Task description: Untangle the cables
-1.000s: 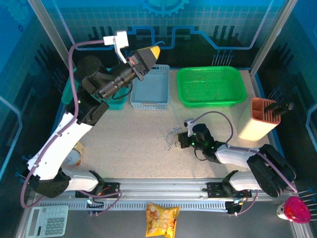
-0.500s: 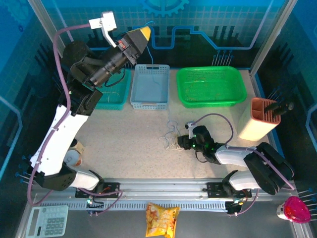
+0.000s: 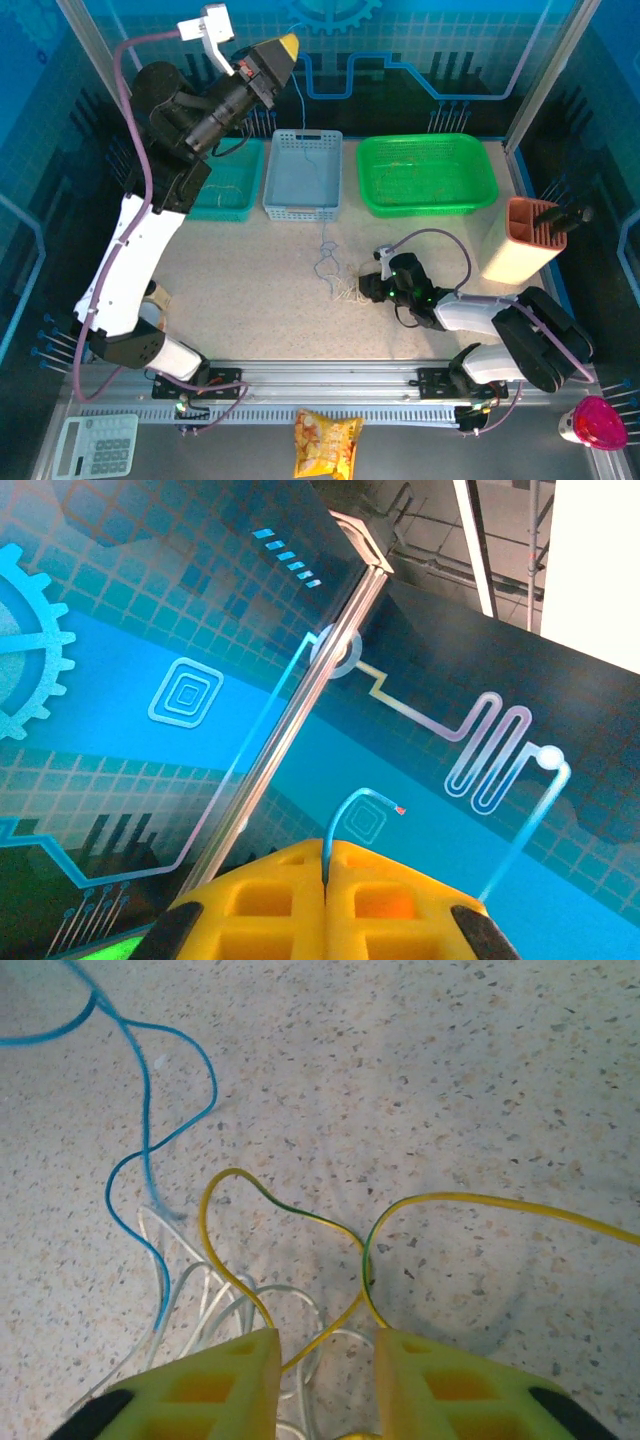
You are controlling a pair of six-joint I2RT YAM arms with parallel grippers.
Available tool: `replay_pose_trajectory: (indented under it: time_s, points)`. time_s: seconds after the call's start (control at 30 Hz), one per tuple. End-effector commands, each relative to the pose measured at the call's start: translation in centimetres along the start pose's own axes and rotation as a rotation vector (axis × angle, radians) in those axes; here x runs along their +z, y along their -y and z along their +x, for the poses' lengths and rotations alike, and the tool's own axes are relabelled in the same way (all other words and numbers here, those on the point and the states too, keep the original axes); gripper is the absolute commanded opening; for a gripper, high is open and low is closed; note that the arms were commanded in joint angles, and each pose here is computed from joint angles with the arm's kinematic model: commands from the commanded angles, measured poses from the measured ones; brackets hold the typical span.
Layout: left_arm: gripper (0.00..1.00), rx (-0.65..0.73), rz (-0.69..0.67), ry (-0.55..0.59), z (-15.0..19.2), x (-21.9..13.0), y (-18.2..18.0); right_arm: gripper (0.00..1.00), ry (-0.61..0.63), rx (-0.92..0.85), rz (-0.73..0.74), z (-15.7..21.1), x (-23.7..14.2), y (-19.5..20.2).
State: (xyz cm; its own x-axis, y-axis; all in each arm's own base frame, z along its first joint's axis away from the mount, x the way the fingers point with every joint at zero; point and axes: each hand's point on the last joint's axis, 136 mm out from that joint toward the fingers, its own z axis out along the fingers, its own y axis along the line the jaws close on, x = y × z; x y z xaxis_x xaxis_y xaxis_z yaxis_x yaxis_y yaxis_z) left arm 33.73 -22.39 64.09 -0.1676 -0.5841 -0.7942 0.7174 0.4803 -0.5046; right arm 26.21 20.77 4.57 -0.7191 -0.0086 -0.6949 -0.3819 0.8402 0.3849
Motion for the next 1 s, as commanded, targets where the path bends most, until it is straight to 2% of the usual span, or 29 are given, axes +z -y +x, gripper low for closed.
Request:
replay_pose_trajectory:
  time_s: [0.0, 0.17, 0.3, 0.43, 0.67, 0.73, 0.8, 0.87, 0.97]
  points:
    - [0.0, -0.011, 0.071, 0.016, -1.4, -0.6, 2.2, 0.41, 0.04, -0.022, -0.066, -2.2, -0.8, -1.8]
    - [0.0, -0.039, 0.096, 0.008, -1.3, -0.8, 2.7, 0.64, 0.08, -0.084, -0.133, -4.4, -2.2, -3.8]
    - [0.0, -0.067, 0.124, 0.016, -1.6, -0.9, 3.3, 0.75, 0.087, -0.122, -0.175, -5.6, -2.1, -5.1]
    - [0.0, -0.097, 0.153, 0.019, -1.8, -1.0, 3.9, 0.79, 0.099, -0.12, -0.201, -6.8, -1.0, -5.9]
    - [0.0, -0.122, 0.178, 0.026, -2.1, -1.2, 4.7, 0.79, 0.09, -0.112, -0.255, -8.2, 2.8, -8.0]
    - [0.0, -0.122, 0.181, 0.026, -2.2, -1.3, 4.9, 0.74, 0.076, -0.105, -0.272, -8.0, 4.0, -8.5]
    - [0.0, -0.123, 0.181, 0.025, -2.2, -1.3, 4.9, 0.62, 0.062, -0.09, -0.291, -7.8, 5.1, -8.6]
    - [0.0, -0.121, 0.179, 0.025, -2.2, -1.4, 4.9, 0.35, 0.051, -0.072, -0.299, -7.4, 5.9, -8.6]
    - [0.0, -0.113, 0.182, 0.03, -2.5, -1.6, 5.3, 0.02, 0.054, -0.056, -0.282, -6.9, 5.9, -8.0]
